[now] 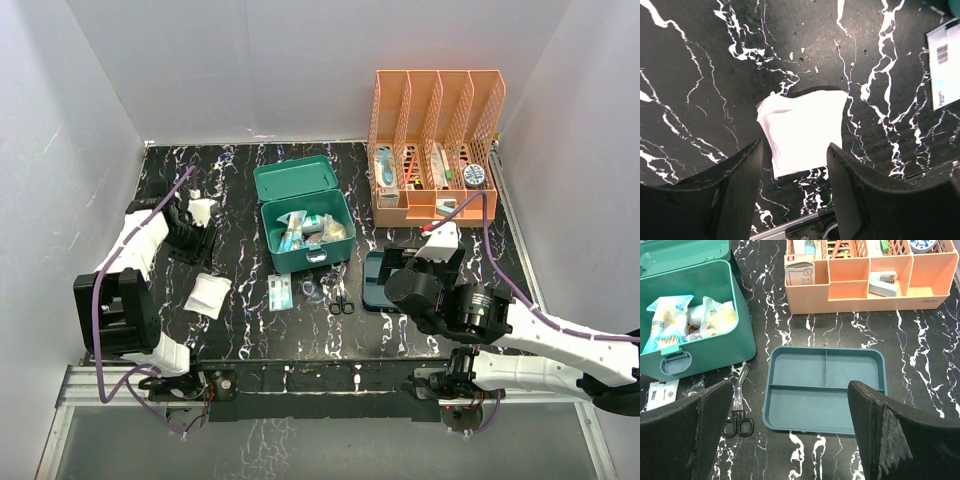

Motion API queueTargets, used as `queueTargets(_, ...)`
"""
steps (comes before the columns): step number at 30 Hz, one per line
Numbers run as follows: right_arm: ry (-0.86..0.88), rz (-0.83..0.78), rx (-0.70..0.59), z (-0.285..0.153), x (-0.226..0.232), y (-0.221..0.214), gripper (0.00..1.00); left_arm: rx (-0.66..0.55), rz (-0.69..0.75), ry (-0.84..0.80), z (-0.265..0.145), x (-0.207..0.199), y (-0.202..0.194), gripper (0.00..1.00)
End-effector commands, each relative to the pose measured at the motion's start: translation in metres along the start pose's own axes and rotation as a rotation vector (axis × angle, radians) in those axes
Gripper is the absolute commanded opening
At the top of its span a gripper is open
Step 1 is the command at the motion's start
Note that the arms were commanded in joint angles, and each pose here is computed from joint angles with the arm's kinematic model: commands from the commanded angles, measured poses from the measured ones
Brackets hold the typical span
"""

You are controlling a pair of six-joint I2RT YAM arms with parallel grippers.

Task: Organize the medicine kit

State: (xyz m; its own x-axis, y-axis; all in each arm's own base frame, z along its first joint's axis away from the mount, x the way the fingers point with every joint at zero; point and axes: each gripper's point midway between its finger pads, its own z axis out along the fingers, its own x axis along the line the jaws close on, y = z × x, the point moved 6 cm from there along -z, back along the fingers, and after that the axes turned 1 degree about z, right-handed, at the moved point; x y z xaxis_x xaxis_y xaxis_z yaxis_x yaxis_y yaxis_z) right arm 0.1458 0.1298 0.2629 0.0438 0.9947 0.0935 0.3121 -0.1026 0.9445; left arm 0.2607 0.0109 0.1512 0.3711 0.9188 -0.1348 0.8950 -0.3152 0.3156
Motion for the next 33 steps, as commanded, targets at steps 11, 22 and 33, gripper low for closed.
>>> queueTargets(11,-0.006,0.050,-0.021,-0.005,-0.007,0.009,0.99,0.112,0.095,0.046,0.049,0.016,-0.047,0.52)
queueTargets(22,-0.007,0.068,-0.018,-0.009,-0.014,0.011,0.98,0.089,0.058,-0.011,0.040,0.012,-0.033,0.00)
queueTargets(33,-0.021,0.060,-0.039,-0.003,-0.007,0.008,0.98,-0.330,-0.049,-0.148,-0.103,-0.060,0.160,0.00)
